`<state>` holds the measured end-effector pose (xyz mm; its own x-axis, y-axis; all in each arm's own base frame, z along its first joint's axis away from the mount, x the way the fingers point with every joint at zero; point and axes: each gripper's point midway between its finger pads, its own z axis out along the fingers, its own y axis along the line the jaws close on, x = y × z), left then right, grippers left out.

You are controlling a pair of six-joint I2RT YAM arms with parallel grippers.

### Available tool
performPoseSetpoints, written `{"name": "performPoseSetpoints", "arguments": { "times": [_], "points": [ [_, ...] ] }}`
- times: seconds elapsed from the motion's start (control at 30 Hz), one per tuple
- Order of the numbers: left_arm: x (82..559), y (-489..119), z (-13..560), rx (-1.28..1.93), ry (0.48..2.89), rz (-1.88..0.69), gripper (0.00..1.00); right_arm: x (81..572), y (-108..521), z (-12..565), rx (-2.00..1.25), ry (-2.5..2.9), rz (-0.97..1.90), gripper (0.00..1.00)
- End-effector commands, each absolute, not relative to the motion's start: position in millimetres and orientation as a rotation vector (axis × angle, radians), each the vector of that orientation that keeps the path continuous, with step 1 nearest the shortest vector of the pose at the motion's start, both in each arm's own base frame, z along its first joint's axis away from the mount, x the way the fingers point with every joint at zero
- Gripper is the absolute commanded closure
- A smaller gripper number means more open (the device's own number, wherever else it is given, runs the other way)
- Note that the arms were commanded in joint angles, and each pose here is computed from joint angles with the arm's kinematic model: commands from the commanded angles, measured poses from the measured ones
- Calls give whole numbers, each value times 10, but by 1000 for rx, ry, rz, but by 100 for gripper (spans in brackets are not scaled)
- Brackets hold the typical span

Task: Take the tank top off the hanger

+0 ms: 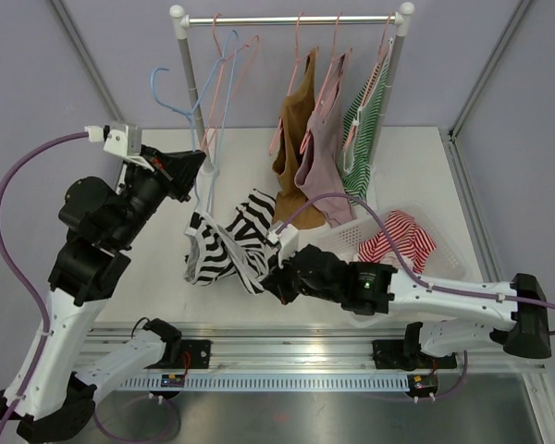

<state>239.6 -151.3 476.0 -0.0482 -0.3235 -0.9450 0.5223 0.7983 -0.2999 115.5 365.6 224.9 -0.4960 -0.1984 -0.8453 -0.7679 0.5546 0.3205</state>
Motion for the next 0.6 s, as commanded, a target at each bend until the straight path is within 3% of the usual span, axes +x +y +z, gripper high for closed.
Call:
{"name": "performPoseSetpoints", "arguments": {
  "times": [0.0,0.17,0.37,0.47,0.53,0.57],
  "points": [
    [2555,-1524,4807,166,1388,-650,100,1286,3729,2221,-741,1991,815,100],
    [2505,-1832,4821,293,1246,-785,100,1185,3826,2478,-670,1894,1008,100],
    [2708,-1709,4707,177,1334,-715,100,1368,3371,2299,-550,1988,781,100],
    [2798,-1678,4540,144,1457,-672,100,1296,3314,2204,-554,2004,816,25],
    [2853,-1693,4417,137,1506,-659,100,1273,3283,2160,-554,2006,826,1],
    [2870,-1701,4391,141,1525,-652,100,1269,3257,2198,-548,1998,834,1]
  ]
}}
